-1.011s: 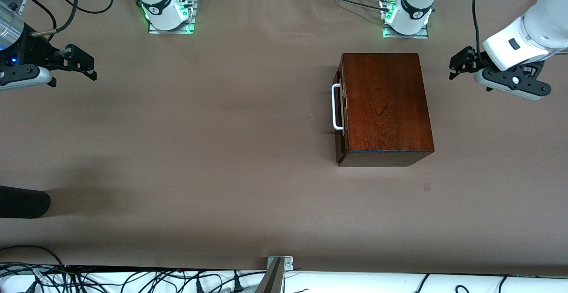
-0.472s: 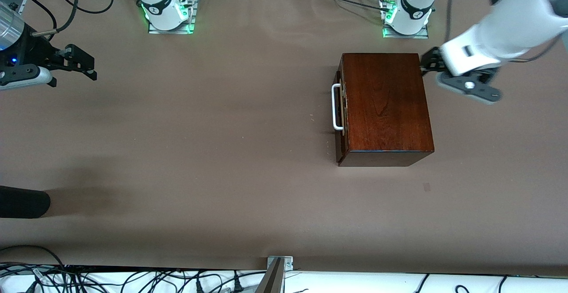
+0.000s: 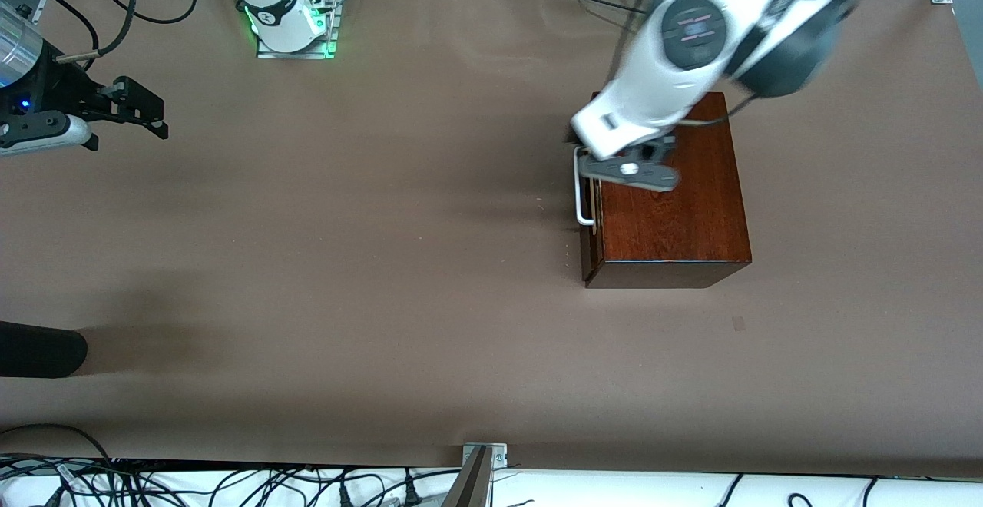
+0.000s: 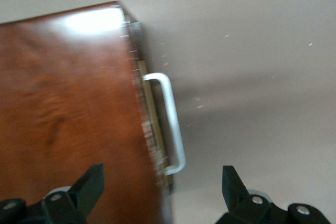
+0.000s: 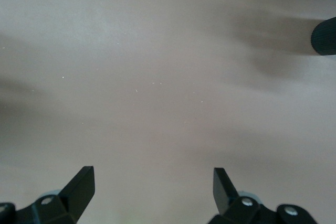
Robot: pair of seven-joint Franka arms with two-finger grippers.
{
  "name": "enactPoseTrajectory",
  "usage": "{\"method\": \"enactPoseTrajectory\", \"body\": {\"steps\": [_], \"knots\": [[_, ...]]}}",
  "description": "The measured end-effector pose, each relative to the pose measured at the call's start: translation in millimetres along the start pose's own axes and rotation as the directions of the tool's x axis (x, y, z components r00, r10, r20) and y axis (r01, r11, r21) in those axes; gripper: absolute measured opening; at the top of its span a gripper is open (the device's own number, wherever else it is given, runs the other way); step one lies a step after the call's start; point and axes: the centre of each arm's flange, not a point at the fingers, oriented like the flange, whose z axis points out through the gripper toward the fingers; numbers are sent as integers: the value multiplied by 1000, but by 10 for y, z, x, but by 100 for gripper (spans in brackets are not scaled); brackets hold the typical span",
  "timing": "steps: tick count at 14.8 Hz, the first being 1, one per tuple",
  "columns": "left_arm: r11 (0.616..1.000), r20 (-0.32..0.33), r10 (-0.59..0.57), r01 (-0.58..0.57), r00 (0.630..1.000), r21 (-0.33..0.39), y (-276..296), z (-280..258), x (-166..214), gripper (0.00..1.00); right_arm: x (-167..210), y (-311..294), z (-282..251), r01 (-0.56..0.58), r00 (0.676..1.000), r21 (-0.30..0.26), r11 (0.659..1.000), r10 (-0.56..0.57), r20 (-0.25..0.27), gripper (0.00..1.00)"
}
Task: Open drawer, take yellow block, close drawer
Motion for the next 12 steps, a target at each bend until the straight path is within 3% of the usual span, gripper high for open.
{"method": "enactPoseTrajectory", "body": {"steps": [8,12], "knots": [[985,27,-23,18,999,172,616,990,-4,100,0,0,-1,0,1000,0,1000,0,0,100],[968,0,-31,30,1000,250,766,1398,-140,100,0,-1,-1,0,1000,0,1000,0,0,100]]}}
